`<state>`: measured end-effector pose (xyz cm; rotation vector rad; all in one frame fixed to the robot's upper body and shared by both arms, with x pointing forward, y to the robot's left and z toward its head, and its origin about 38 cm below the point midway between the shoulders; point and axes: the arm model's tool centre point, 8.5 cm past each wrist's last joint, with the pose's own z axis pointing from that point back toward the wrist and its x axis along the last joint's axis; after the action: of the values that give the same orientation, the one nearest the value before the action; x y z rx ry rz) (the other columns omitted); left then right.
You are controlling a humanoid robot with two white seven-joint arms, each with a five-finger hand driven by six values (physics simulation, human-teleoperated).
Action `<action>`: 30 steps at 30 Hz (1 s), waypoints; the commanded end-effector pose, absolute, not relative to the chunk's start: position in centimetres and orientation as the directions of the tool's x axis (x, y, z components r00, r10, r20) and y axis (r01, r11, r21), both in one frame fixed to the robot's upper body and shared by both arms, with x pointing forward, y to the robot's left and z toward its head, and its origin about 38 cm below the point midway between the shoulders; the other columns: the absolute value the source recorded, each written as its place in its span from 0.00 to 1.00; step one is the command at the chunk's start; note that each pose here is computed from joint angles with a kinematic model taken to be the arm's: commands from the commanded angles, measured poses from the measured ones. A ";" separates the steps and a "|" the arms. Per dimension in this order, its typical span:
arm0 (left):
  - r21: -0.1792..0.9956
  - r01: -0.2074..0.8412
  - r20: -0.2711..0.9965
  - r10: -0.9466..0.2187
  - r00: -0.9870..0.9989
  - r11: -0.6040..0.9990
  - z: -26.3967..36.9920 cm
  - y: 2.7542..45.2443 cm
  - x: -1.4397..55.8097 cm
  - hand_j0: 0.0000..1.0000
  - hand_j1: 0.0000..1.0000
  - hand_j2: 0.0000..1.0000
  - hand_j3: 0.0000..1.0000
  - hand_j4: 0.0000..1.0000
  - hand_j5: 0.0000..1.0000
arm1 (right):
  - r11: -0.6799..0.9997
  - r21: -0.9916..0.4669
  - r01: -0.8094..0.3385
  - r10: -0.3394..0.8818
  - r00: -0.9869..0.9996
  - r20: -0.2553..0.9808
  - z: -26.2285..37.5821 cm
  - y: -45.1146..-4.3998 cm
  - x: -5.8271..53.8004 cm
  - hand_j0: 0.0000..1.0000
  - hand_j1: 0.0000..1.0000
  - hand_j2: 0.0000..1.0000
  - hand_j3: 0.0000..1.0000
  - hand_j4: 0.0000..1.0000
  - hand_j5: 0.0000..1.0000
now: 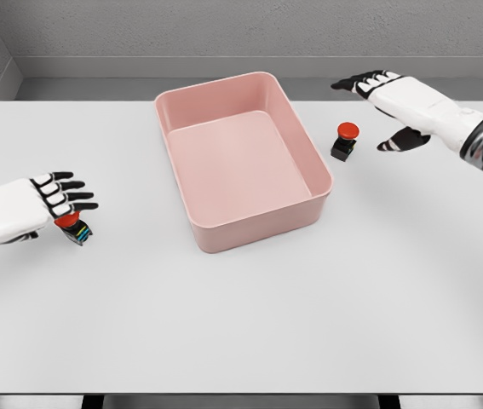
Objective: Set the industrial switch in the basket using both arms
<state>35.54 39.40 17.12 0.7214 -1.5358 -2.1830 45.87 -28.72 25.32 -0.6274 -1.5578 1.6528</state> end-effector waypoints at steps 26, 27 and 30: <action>0.942 0.016 -0.181 -0.547 -0.818 -0.336 16.1 37.5 36.3 0.88 0.88 0.88 0.88 0.88 0.88 | 0.015 -0.919 -0.394 0.890 -0.414 0.192 18.6 -28.8 50.9 1.00 1.00 1.00 1.00 1.00 1.00; 0.935 0.030 -0.180 -0.547 -0.817 -0.352 15.9 37.6 36.3 0.83 0.83 0.83 0.83 0.83 0.83 | 0.016 -0.922 -0.386 0.891 -0.413 0.188 19.1 -28.9 51.1 1.00 1.00 1.00 1.00 1.00 1.00; 0.932 0.034 -0.181 -0.546 -0.818 -0.360 15.9 37.6 36.2 0.78 0.78 0.78 0.78 0.78 0.78 | 0.026 -0.925 -0.379 0.899 -0.396 0.188 20.1 -29.5 52.1 1.00 1.00 1.00 1.00 1.00 1.00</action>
<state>36.24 37.54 15.86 0.6781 -1.5147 -2.2255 52.14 -29.02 20.94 -0.6177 -1.2900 1.5944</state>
